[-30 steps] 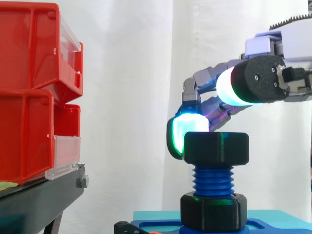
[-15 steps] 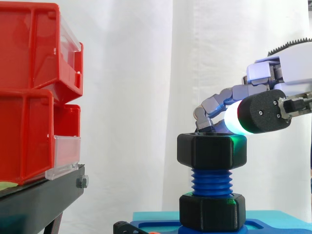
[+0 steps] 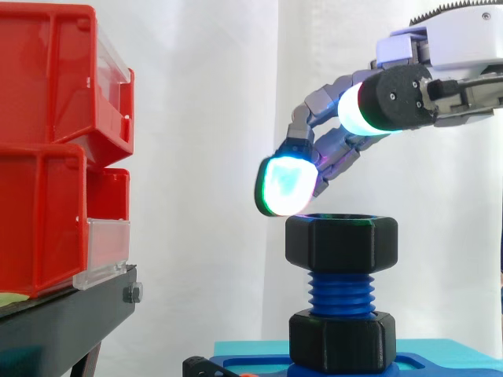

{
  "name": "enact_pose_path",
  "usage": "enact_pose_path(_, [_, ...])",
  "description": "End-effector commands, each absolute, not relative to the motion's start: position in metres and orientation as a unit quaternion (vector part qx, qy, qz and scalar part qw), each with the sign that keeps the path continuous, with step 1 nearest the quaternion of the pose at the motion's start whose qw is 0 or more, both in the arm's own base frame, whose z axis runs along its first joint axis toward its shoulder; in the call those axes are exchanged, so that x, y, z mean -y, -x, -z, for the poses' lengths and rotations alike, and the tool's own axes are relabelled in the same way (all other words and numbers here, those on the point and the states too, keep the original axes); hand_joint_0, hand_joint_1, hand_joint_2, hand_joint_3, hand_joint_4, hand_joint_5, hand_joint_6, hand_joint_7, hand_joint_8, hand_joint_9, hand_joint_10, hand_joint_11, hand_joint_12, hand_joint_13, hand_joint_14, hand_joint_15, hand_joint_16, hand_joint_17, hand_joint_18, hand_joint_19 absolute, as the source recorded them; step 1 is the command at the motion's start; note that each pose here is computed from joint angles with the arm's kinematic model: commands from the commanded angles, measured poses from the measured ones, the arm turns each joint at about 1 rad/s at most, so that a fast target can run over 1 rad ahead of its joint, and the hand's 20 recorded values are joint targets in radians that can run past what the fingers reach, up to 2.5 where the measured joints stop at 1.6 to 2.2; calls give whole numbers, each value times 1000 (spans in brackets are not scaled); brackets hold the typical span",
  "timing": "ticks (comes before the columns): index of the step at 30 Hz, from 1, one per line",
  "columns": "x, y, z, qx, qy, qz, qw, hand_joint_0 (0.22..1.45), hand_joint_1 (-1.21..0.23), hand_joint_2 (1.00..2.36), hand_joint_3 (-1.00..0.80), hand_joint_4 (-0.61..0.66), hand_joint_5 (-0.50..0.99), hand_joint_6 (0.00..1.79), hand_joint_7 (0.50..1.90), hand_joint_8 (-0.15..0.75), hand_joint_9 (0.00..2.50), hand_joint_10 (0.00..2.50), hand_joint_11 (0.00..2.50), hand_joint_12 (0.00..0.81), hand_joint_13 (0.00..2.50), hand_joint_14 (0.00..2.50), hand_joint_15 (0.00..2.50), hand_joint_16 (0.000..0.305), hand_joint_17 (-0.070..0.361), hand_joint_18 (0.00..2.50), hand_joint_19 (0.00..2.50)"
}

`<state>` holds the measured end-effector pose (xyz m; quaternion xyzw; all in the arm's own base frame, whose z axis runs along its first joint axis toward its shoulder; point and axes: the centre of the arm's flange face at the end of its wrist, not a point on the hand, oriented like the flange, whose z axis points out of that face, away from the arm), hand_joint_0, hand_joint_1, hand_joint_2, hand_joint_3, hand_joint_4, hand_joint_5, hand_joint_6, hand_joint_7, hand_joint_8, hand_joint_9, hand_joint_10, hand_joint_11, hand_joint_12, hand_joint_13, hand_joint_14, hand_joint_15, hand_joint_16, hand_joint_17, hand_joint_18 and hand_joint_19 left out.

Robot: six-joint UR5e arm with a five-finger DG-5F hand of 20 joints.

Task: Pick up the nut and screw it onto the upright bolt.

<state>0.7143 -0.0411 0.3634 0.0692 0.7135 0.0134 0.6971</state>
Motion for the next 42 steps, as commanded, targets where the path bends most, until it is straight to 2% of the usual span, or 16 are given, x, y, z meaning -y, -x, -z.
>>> enact_pose_path(1, [40, -718, -367, -703, -61, -20, 708, 477, -122, 1000, -500, 171, -168, 502, 661, 218, 546, 0, 0, 277, 503, 0, 0, 38, 85, 250, 29])
enact_pose_path(7, [28, -722, -366, -692, -59, -26, 719, 483, -62, 1000, -500, 144, -170, 501, 590, 185, 491, 0, 0, 259, 393, 0, 0, 33, 75, 98, 0])
enact_pose_path(15, [11, -720, -351, -691, -52, -36, 720, 483, -47, 1000, -500, 139, -166, 501, 608, 186, 442, 0, 0, 274, 349, 0, 0, 33, 75, 30, 0])
enact_pose_path(21, [3, -720, -350, -689, -51, -42, 722, 484, -41, 1000, -500, 143, -158, 501, 628, 188, 436, 0, 0, 280, 342, 0, 0, 33, 75, 16, 0])
enact_pose_path(25, [-4, -716, -338, -696, -51, -47, 714, 484, -41, 1000, -500, 147, -152, 501, 637, 188, 437, 0, 0, 280, 342, 0, 0, 33, 75, 13, 0])
enact_pose_path(42, [-10, -714, -334, -700, -55, -50, 710, 501, -71, 1000, -500, 164, -121, 503, 793, 209, 497, 0, 0, 275, 401, 0, 0, 31, 70, 75, 0])
